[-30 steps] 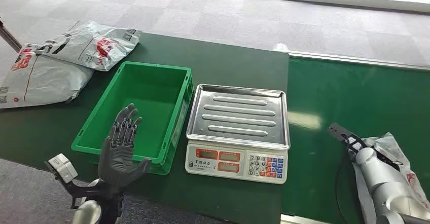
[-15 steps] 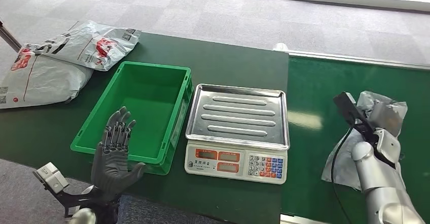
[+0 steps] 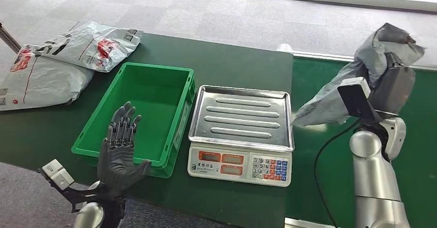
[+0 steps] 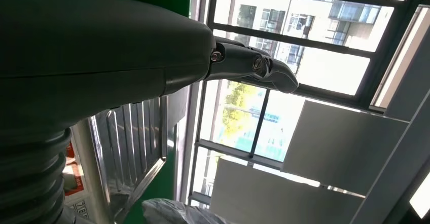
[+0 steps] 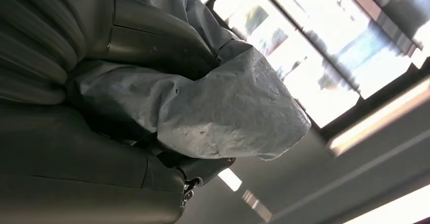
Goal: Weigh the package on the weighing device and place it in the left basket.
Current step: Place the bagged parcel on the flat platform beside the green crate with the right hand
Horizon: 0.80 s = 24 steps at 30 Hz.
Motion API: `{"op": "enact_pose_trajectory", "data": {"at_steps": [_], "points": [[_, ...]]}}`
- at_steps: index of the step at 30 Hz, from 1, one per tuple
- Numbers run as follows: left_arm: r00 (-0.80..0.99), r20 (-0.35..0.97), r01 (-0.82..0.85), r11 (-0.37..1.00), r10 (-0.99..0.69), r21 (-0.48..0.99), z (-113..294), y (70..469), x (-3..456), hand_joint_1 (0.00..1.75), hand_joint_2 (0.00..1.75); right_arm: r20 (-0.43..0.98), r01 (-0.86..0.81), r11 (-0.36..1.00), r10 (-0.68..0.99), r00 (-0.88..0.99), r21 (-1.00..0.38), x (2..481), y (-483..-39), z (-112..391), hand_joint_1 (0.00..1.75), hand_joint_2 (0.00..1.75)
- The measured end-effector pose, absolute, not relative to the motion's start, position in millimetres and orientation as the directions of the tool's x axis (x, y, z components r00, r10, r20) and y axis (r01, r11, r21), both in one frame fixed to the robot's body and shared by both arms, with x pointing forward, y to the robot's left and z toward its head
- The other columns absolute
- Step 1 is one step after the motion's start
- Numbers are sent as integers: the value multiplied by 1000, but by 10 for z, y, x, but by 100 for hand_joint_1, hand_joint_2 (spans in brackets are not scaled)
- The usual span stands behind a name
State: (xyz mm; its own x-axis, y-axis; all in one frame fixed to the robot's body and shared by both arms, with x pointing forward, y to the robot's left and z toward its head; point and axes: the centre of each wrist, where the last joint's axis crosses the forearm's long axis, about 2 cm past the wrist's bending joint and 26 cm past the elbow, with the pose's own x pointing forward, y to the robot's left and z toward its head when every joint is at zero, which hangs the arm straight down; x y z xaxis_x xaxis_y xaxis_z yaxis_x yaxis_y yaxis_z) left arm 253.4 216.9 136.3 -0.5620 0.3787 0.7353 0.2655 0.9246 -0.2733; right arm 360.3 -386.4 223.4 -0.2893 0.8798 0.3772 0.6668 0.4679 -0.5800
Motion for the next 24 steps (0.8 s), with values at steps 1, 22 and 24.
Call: {"op": "enact_pose_trajectory", "data": {"at_steps": [1, 22, 24], "points": [[-563, 731, 282, 921, 385, -268, 1373, 2156, 2575, 0, 175, 370, 592, 504, 864, -342, -629, 3667, -3756, 2292, 175, 175], [-532, 745, 398, 896, 401, -197, 1572, 2015, 2945, 0, 175, 369, -100, 404, 672, -642, -909, 4507, -1722, 2546, 0, 175], [-530, 749, 399, 896, 397, -192, 1574, 2012, 2958, 0, 175, 383, -155, 372, 681, -624, -915, 4500, -1584, 2476, 0, 175]]}}
